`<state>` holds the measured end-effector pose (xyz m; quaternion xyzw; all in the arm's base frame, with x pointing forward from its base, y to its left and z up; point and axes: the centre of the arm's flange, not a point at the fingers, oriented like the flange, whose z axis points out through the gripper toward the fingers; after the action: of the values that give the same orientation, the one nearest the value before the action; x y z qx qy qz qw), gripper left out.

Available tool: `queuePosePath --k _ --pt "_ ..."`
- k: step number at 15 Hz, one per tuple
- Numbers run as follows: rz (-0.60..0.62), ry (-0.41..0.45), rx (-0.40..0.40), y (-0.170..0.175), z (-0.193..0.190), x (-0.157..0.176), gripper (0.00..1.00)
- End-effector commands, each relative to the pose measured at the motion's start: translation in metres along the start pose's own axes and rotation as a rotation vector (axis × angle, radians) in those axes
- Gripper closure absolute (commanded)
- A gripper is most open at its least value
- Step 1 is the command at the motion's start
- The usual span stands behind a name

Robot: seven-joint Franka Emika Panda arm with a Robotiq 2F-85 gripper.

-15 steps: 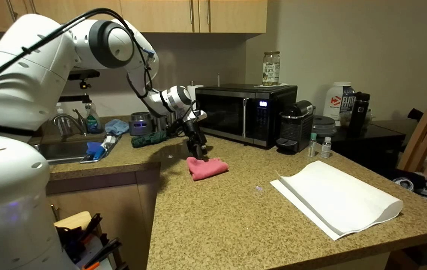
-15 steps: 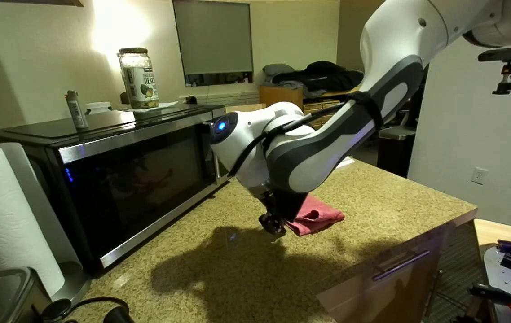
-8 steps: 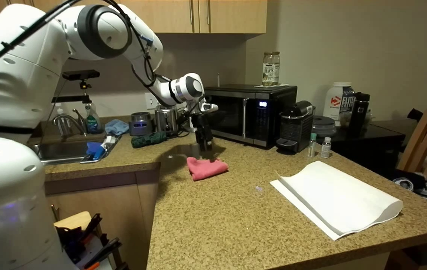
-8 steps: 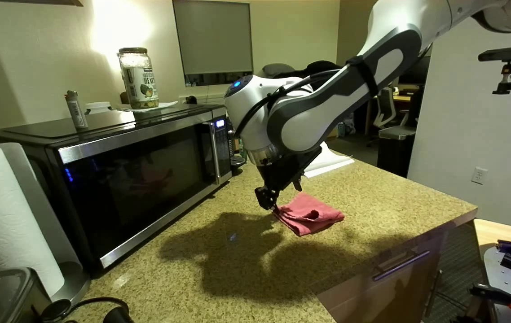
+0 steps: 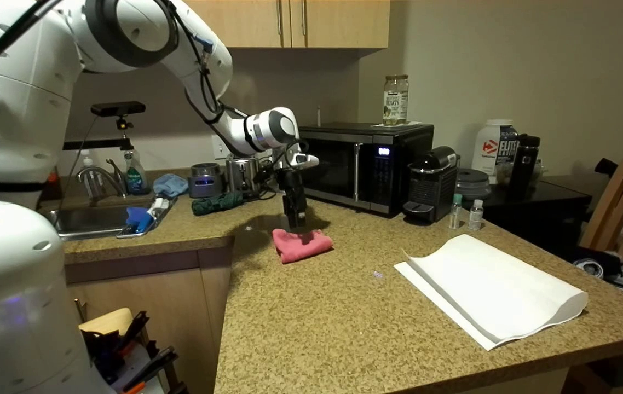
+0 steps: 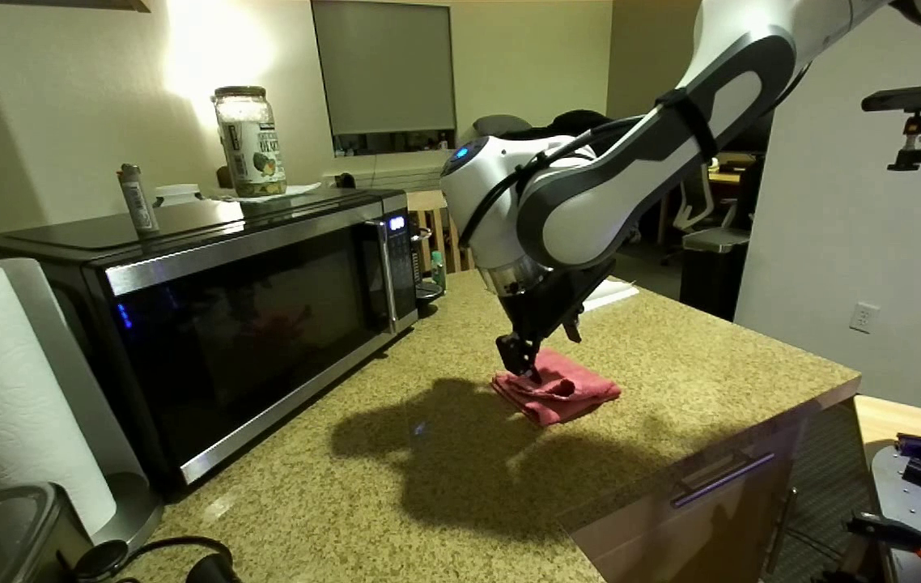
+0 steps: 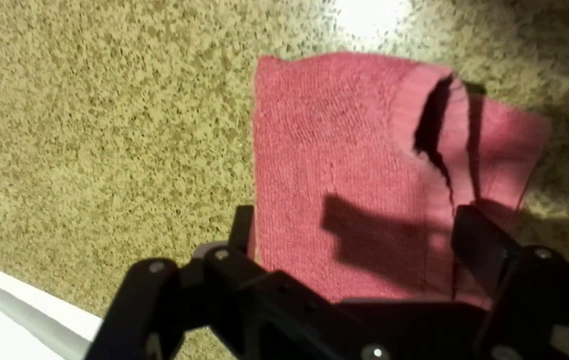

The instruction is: Fold the cloth

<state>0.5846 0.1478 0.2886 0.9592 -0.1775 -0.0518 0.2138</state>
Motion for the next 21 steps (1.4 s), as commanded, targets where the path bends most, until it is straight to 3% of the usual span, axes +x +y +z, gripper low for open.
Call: queuePosePath --k 1,3,4,6,16,17,18,20,21 --pt "-0.001 -0.053 0.046 0.019 -0.004 -0.03 0.0" --pt "0.0 -0.07 0.06 0.02 -0.006 -0.038 0.0" --pt "-0.001 -0.073 0.064 0.02 -0.006 -0.041 0.25" --pt "-0.015 -0.069 0.078 0.019 -0.009 -0.047 0.33" --pt "-0.134 0.03 0.144 0.009 -0.03 -0.064 0.99" --pt "-0.142 0.038 0.147 0.008 -0.032 -0.065 0.99" --pt "-0.145 0.041 0.147 0.008 -0.033 -0.065 0.61" --pt "-0.151 0.046 0.137 0.007 -0.036 -0.066 0.67" --pt "-0.154 0.046 0.136 0.007 -0.037 -0.067 0.61"
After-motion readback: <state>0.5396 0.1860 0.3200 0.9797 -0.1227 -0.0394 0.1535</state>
